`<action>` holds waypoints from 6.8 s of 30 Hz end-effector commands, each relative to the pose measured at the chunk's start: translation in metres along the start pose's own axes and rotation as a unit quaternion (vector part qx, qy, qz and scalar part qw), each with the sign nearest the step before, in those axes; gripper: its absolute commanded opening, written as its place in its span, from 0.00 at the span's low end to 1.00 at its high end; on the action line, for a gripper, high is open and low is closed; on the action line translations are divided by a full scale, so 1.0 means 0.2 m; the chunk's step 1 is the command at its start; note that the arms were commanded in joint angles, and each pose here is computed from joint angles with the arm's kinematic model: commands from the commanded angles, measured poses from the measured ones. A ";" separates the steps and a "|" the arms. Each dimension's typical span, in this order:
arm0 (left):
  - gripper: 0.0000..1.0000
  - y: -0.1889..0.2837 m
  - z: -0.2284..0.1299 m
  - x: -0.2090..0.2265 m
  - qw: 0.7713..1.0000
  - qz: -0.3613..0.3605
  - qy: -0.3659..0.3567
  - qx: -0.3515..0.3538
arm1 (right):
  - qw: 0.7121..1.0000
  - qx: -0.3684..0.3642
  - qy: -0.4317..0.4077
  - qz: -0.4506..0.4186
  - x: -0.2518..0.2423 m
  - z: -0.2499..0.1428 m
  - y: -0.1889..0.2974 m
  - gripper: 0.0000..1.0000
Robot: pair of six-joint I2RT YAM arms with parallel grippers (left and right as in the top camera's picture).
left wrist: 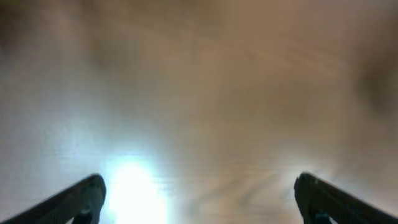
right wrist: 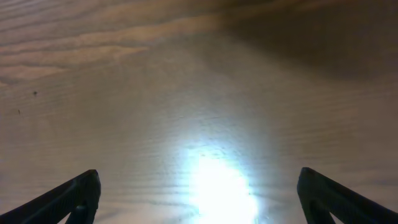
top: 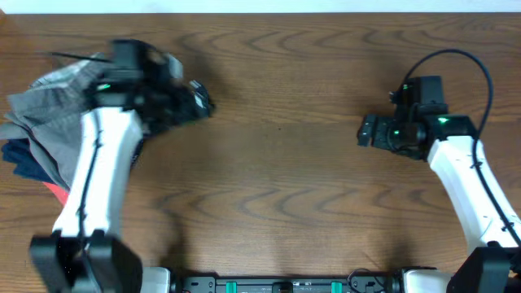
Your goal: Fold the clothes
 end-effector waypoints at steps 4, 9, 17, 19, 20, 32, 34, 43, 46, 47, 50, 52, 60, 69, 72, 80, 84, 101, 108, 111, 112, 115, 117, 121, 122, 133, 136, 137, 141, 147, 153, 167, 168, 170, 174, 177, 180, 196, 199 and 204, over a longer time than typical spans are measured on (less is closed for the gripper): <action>0.98 -0.08 -0.21 0.14 0.982 0.147 0.004 0.114 | 0.994 0.086 -0.071 0.014 -0.15 -0.17 0.03 0.99; 0.98 0.05 -0.31 0.21 0.971 0.206 0.019 0.118 | 0.985 0.152 -0.076 0.014 -0.18 -0.30 0.08 0.99; 0.98 0.36 -0.50 0.20 0.983 0.129 -0.037 -0.128 | 0.999 -0.004 -0.049 0.002 -0.14 -0.40 0.19 0.99; 0.98 0.48 -0.58 0.22 0.965 0.090 -0.053 -0.239 | 0.994 -0.091 -0.064 -0.026 -0.14 -0.44 0.24 0.99; 0.98 0.54 -0.61 0.24 0.955 0.071 -0.057 -0.284 | 0.988 -0.131 -0.070 -0.038 -0.14 -0.46 0.27 0.99; 0.98 1.04 -1.17 0.50 0.807 -0.166 -0.076 -0.562 | 0.937 -0.344 -0.053 -0.031 -0.09 -0.77 0.50 0.99; 0.98 1.06 -1.19 0.51 0.818 -0.153 -0.075 -0.549 | 0.940 -0.336 -0.054 -0.032 -0.09 -0.81 0.49 0.99; 0.98 0.98 -1.21 0.55 0.847 -0.117 -0.073 -0.513 | 0.961 -0.267 -0.067 -0.036 -0.10 -0.92 0.42 0.99; 0.98 0.94 -1.22 0.58 0.860 -0.100 -0.072 -0.495 | 0.961 -0.267 -0.067 -0.036 -0.10 -0.92 0.42 0.99; 0.98 0.92 -1.23 0.60 0.866 -0.092 -0.072 -0.487 | 0.961 -0.267 -0.067 -0.036 -0.10 -0.92 0.42 0.99; 0.98 0.87 -1.25 0.64 0.882 -0.068 -0.070 -0.461 | 0.961 -0.267 -0.067 -0.036 -0.10 -0.92 0.42 0.99; 0.98 0.86 -1.26 0.65 0.885 -0.064 -0.068 -0.455 | 0.961 -0.267 -0.067 -0.036 -0.10 -0.92 0.42 0.99; 0.98 0.86 -1.26 0.65 0.885 -0.064 -0.068 -0.455 | 0.958 -0.277 -0.067 -0.041 -0.10 -0.91 0.43 0.99; 0.98 0.86 -1.26 0.65 0.885 -0.064 -0.068 -0.455 | 0.877 -0.460 0.131 -0.041 -0.03 -0.59 0.48 0.99; 0.98 0.86 -1.26 0.65 0.886 -0.064 -0.068 -0.455 | 0.850 -0.504 0.151 -0.032 -0.02 -0.53 0.41 0.99; 0.98 0.86 -1.26 0.65 0.885 -0.064 -0.068 -0.455 | 0.797 -0.574 0.186 -0.046 -0.03 -0.54 0.27 0.99; 0.98 0.86 -1.26 0.65 0.885 -0.064 -0.068 -0.455 | 0.806 -0.547 0.218 -0.062 -0.04 -0.56 0.22 0.99; 0.98 0.86 -1.26 0.65 0.885 -0.064 -0.068 -0.455 | 0.812 -0.549 0.193 -0.045 -0.04 -0.56 0.22 0.99; 0.98 0.86 -1.26 0.65 0.885 -0.064 -0.068 -0.455 | 0.812 -0.549 0.193 -0.045 -0.04 -0.56 0.22 0.99; 0.98 0.86 -1.26 0.65 0.886 -0.064 -0.068 -0.455 | 0.812 -0.549 0.193 -0.045 -0.04 -0.56 0.22 0.99; 0.98 0.86 -1.26 0.65 0.885 -0.064 -0.068 -0.455 | 0.812 -0.549 0.193 -0.045 -0.04 -0.56 0.22 0.99; 0.98 0.86 -1.26 0.65 0.885 -0.064 -0.068 -0.455 | 0.812 -0.549 0.193 -0.045 -0.04 -0.56 0.22 0.99; 0.98 0.86 -1.26 0.65 0.885 -0.064 -0.068 -0.455 | 0.812 -0.549 0.193 -0.045 -0.04 -0.56 0.22 0.99; 0.98 0.86 -1.26 0.65 0.885 -0.064 -0.068 -0.456 | 0.812 -0.549 0.193 -0.045 -0.04 -0.56 0.22 0.99; 0.98 0.86 -1.26 0.65 0.885 -0.063 -0.067 -0.456 | 0.812 -0.549 0.193 -0.045 -0.04 -0.56 0.22 0.99; 0.98 0.87 -1.29 0.67 0.868 -0.036 -0.018 -0.495 | 0.812 -0.549 0.193 -0.045 -0.04 -0.56 0.22 0.99; 0.98 0.88 -1.31 0.68 0.862 -0.036 -0.011 -0.505 | 0.812 -0.549 0.193 -0.045 -0.04 -0.56 0.22 0.99; 0.98 0.88 -1.31 0.68 0.862 -0.034 -0.009 -0.507 | 0.812 -0.549 0.193 -0.045 -0.04 -0.56 0.22 0.99; 0.98 0.91 -1.29 0.66 0.850 -0.036 -0.016 -0.525 | 0.812 -0.549 0.193 -0.045 -0.04 -0.56 0.22 0.99; 0.98 0.99 -1.26 0.60 0.821 -0.035 -0.068 -0.566 | 0.812 -0.549 0.193 -0.045 -0.04 -0.56 0.22 0.99; 0.98 1.00 -1.22 0.58 0.807 -0.010 -0.110 -0.580 | 0.812 -0.549 0.193 -0.045 -0.04 -0.56 0.22 0.99; 0.98 0.34 -0.70 0.58 0.820 0.000 -0.131 -0.557 | 0.812 -0.549 0.193 -0.045 -0.04 -0.56 0.22 0.99; 0.98 0.30 -0.67 0.57 0.816 -0.010 -0.136 -0.562 | 0.812 -0.549 0.193 -0.045 -0.04 -0.56 0.22 0.99; 0.98 0.24 -0.62 0.57 0.805 -0.025 -0.142 -0.575 | 0.812 -0.549 0.193 -0.045 -0.04 -0.56 0.22 0.99; 0.98 0.17 -0.57 0.58 0.787 -0.036 -0.146 -0.599 | 0.812 -0.549 0.193 -0.045 -0.04 -0.56 0.22 0.99; 0.98 0.10 -0.55 0.60 0.779 -0.042 -0.146 -0.608 | 0.812 -0.549 0.193 -0.045 -0.04 -0.56 0.22 0.99; 0.98 0.04 -0.55 0.62 0.789 -0.038 -0.147 -0.596 | 0.812 -0.549 0.193 -0.045 -0.04 -0.56 0.22 0.99; 0.98 -0.02 -0.56 0.65 0.810 -0.026 -0.144 -0.568 | 0.812 -0.549 0.193 -0.045 -0.04 -0.56 0.22 0.99; 0.98 -0.02 -0.56 0.65 0.810 -0.026 -0.144 -0.568 | 0.812 -0.549 0.193 -0.045 -0.04 -0.56 0.22 0.99; 0.98 -0.02 -0.56 0.65 0.810 -0.026 -0.144 -0.568 | 0.812 -0.549 0.193 -0.045 -0.04 -0.56 0.22 0.99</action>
Point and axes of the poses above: each gripper's point midway between its finger pads, its own y axis back along the fingers, its own x axis along the line the jaws close on, z = x × y, the point moved 6 cm from there along y, back along the fingers, and after that the axes turned 13 degrees about y, right-handed, at the moved point
